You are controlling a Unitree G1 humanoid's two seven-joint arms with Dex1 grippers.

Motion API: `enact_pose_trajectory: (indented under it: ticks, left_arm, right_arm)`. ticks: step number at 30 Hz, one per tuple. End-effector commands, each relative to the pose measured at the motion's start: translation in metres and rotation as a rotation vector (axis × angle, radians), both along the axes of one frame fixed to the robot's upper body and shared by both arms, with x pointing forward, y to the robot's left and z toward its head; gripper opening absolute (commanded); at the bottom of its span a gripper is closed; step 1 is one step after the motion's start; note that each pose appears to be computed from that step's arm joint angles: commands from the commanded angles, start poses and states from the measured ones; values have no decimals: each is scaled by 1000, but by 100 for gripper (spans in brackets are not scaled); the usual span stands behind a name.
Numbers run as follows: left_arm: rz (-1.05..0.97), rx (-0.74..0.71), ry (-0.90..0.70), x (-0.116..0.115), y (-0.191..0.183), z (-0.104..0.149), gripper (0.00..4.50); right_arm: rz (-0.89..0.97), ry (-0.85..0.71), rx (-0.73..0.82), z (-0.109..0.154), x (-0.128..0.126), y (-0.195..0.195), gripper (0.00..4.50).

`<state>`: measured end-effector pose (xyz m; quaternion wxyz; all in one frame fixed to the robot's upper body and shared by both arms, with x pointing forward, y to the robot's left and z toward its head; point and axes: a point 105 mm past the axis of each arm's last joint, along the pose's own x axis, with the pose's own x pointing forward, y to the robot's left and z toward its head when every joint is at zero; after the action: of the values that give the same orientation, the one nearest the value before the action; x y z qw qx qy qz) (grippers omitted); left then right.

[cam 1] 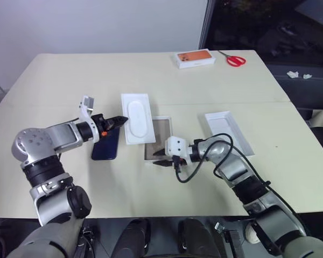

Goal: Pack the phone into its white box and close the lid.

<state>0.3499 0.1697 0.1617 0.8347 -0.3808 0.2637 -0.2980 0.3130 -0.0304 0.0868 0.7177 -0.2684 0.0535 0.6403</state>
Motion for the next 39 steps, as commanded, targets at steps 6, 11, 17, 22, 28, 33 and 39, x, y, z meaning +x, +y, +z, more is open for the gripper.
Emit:
enact_pose_trajectory:
  ticks: [6,11,17,22,28,33,39]
  left_arm:
    - [-56,-51,-46,-2,-21,8,0]
    - [-80,-54,-38,-1,-35,2,0]
    - [-94,-30,29,-1,-55,-20,0]
    - [-102,-13,77,-7,-62,-33,0]
    - [-101,18,73,-10,-61,-33,0]
    - [-82,27,71,-9,-56,-33,0]
    - [-104,12,55,-9,-59,-28,222]
  right_arm:
    - [15,5,129,58,-8,-28,447]
    - [-80,27,77,59,-6,-71,447]
    - [-235,18,118,67,5,-108,447]
    - [-259,-2,127,67,8,-110,447]
    - [-259,-14,128,66,11,-107,447]
    - [-245,-26,120,65,12,-103,447]
    - [-233,-47,121,67,16,-97,450]
